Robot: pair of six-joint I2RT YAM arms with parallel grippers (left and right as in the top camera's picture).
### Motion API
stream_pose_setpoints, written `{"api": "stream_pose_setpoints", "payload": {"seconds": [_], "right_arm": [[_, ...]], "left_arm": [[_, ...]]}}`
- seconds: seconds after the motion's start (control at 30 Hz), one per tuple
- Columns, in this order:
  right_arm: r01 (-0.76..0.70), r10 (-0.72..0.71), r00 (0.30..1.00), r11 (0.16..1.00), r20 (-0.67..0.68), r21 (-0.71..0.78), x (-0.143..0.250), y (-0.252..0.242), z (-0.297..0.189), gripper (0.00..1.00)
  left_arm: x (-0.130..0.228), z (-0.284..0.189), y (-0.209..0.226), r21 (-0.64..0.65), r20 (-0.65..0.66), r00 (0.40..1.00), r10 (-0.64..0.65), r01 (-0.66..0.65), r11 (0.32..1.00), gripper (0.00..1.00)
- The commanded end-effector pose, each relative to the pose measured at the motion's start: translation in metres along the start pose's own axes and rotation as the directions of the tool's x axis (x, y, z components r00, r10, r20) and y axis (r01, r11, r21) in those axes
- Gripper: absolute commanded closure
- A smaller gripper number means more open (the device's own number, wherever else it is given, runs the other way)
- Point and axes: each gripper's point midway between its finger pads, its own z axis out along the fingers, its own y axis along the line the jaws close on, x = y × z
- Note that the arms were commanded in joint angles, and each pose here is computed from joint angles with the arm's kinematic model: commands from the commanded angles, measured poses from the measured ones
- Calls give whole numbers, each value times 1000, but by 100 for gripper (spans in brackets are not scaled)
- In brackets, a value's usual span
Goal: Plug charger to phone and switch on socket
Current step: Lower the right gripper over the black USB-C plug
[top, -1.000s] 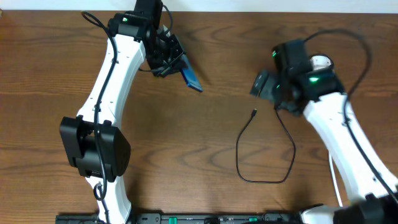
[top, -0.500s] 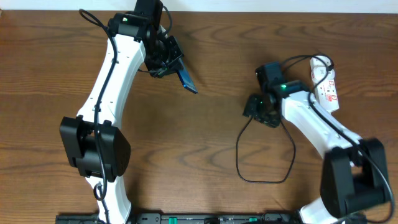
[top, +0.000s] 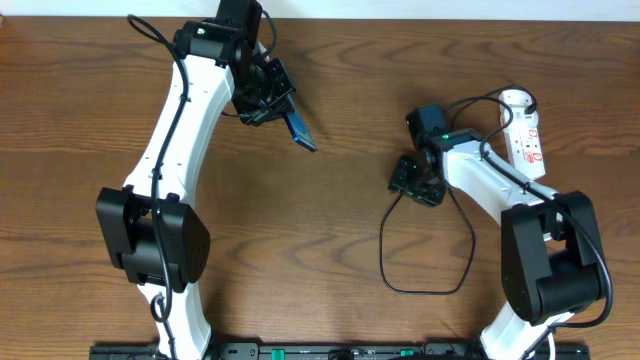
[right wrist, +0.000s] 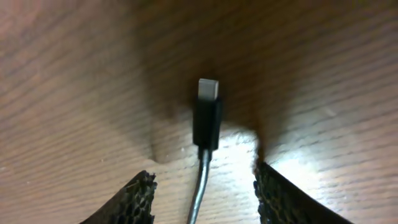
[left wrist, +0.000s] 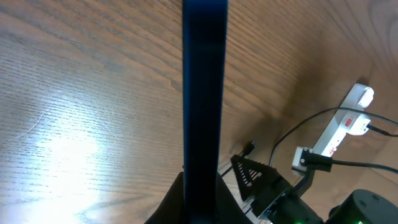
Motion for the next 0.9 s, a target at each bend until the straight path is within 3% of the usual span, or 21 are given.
{"api": "stream_pose_setpoints", "payload": {"seconds": [0.0,0.87], "right_arm": [[-9,7,999,999,40,44,-9,-11,1,54],[-69,67,997,994,25,88,0,-17,16,59]], "left_arm": [[0,-14,-5,17,31,999,28,-29,999,93],[0,-14,-5,17,31,999,28,-28,999,93]]}}
